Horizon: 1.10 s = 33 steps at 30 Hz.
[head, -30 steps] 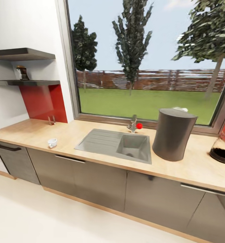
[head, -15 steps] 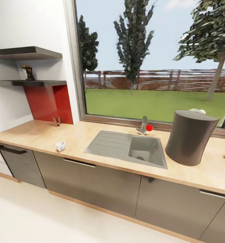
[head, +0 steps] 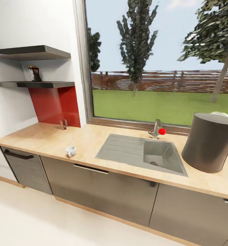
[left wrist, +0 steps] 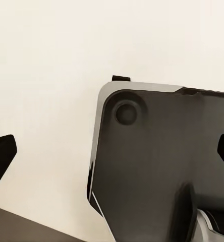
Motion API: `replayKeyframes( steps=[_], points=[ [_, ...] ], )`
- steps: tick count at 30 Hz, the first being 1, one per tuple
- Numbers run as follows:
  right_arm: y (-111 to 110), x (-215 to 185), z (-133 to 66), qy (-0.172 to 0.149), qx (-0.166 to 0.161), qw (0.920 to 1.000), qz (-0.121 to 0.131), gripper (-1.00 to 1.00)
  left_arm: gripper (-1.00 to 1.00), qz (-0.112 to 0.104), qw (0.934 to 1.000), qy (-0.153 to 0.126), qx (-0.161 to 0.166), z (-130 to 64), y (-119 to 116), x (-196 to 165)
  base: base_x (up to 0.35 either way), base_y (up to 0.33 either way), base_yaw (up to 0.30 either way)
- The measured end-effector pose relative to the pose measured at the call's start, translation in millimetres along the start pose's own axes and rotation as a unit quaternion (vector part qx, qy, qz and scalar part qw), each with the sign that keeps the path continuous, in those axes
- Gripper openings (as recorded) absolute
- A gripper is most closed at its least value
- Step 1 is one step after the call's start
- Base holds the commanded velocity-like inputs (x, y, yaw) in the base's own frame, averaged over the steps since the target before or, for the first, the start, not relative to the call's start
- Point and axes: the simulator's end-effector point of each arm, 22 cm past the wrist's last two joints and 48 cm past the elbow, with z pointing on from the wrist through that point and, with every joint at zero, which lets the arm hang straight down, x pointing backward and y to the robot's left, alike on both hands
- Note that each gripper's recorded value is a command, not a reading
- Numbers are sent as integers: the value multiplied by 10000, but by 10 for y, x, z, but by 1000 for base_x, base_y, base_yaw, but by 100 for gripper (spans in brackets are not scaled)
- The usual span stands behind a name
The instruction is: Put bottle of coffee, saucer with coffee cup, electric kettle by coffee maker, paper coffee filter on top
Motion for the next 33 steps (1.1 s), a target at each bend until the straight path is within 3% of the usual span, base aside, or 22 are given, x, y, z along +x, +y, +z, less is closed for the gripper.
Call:
replayKeyframes(
  steps=[33],
  points=[
    [93,-21,2,-22,-73,10000,52,100,100,-3,10000,8,13,0,-19,8,112,318,0]
  ],
)
